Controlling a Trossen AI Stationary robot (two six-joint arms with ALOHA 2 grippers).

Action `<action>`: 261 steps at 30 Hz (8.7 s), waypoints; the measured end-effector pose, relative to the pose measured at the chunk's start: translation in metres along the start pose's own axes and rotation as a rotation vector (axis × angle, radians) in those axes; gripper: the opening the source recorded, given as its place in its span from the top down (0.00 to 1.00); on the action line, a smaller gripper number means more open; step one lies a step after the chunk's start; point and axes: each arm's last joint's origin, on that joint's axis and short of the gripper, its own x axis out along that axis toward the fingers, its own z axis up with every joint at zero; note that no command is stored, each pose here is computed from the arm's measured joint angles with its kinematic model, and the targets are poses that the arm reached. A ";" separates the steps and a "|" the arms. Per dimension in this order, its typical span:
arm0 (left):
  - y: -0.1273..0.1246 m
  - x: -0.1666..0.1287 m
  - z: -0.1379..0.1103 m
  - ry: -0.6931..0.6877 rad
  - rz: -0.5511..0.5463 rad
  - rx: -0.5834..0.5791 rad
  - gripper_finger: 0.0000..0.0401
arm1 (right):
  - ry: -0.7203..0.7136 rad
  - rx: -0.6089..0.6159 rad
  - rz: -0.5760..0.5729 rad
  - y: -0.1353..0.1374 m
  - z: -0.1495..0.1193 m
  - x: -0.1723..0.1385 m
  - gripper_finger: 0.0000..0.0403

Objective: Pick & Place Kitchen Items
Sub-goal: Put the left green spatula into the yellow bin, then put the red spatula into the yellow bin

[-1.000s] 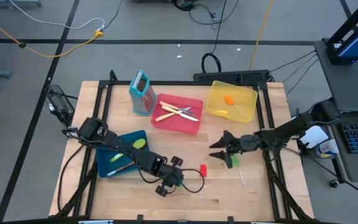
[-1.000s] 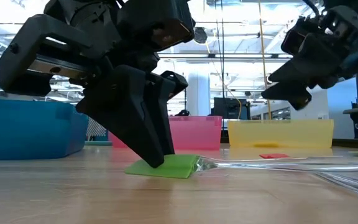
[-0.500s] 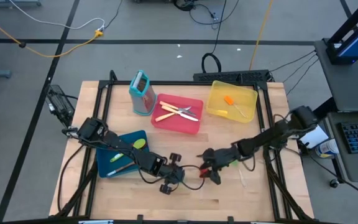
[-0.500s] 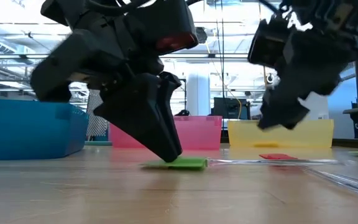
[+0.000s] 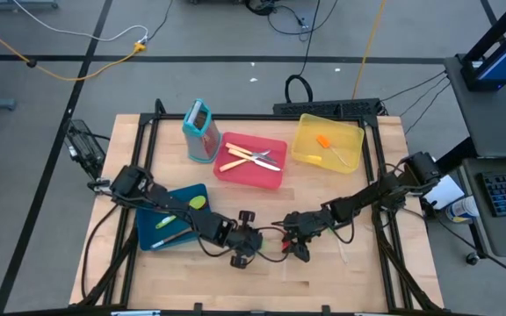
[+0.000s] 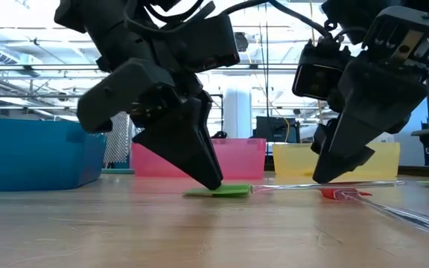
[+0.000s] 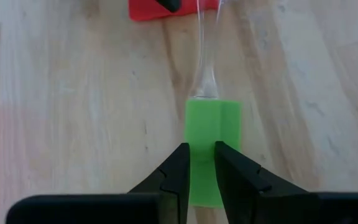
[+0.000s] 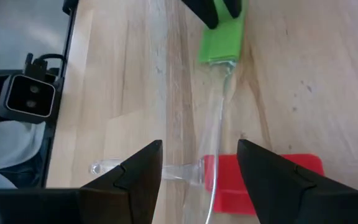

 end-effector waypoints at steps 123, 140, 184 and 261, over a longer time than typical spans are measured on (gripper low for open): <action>0.058 -0.040 0.049 -0.389 -0.014 -0.192 0.83 | -0.020 -0.293 -0.198 -0.007 0.014 -0.037 0.98; 0.042 -0.046 0.048 -0.375 -0.052 -0.181 0.83 | -0.491 -0.293 -1.293 -0.016 0.032 -0.171 0.98; 0.040 -0.047 0.051 -0.409 -0.095 -0.360 0.83 | -0.336 0.087 -1.170 -0.194 -0.010 -0.201 0.83; -0.017 0.068 -0.005 -0.285 0.093 -0.349 0.63 | -0.244 -0.480 -0.017 -0.007 -0.057 0.001 0.45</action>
